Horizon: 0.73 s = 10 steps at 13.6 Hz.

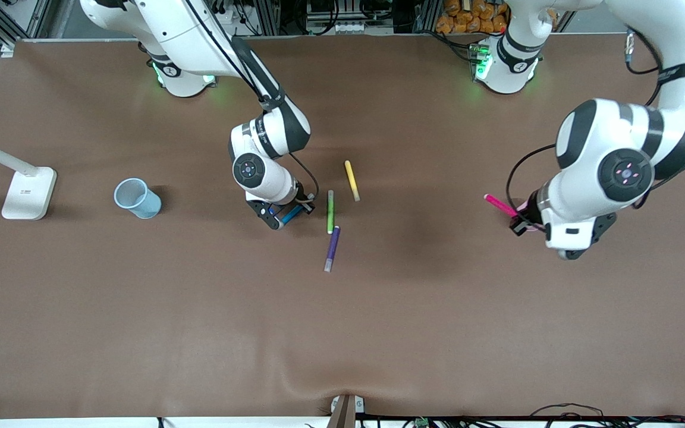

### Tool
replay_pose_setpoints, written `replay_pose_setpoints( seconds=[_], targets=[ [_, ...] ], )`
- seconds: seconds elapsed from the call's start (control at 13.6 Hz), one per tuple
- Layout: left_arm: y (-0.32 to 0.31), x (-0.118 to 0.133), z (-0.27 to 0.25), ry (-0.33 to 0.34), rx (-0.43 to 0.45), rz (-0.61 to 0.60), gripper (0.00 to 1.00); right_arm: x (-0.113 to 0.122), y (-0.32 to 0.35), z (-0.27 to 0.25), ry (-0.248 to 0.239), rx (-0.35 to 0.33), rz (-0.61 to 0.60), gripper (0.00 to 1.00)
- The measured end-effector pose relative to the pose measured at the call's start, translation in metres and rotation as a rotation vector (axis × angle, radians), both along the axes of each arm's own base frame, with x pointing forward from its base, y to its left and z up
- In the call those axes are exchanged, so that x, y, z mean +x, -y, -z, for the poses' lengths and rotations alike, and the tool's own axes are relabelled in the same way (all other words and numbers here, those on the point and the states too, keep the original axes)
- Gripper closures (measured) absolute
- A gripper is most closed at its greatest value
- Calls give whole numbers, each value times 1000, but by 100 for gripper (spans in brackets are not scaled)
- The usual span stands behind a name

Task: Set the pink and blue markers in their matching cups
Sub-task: 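Carry the pink marker to the pink cup while the right gripper lifts the blue marker, then drop the pink marker in the pink cup while the right gripper nears the blue cup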

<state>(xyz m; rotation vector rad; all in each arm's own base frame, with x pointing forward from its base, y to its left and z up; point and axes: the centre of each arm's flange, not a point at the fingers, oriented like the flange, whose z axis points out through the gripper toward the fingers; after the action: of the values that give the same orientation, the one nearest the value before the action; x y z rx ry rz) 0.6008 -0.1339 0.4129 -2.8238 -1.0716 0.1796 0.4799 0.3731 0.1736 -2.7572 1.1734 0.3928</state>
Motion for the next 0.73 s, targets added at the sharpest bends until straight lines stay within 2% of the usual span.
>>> replay_pose_setpoints(
  seconds=[0.15,0.29,0.51,0.73],
  targets=[
    [-22,-4,-12,11,6,19,83,0,1,0,-31,-6,-4,83],
    [-45,-6,-20,7,19,76,83,5,9,-9,-97,-13,-4,83],
    [-57,-7,-24,7,88,135,83,38,56,-52,-199,9,45,83],
    [-57,-8,-23,4,152,205,83,68,137,-97,-295,74,58,83]
  ],
)
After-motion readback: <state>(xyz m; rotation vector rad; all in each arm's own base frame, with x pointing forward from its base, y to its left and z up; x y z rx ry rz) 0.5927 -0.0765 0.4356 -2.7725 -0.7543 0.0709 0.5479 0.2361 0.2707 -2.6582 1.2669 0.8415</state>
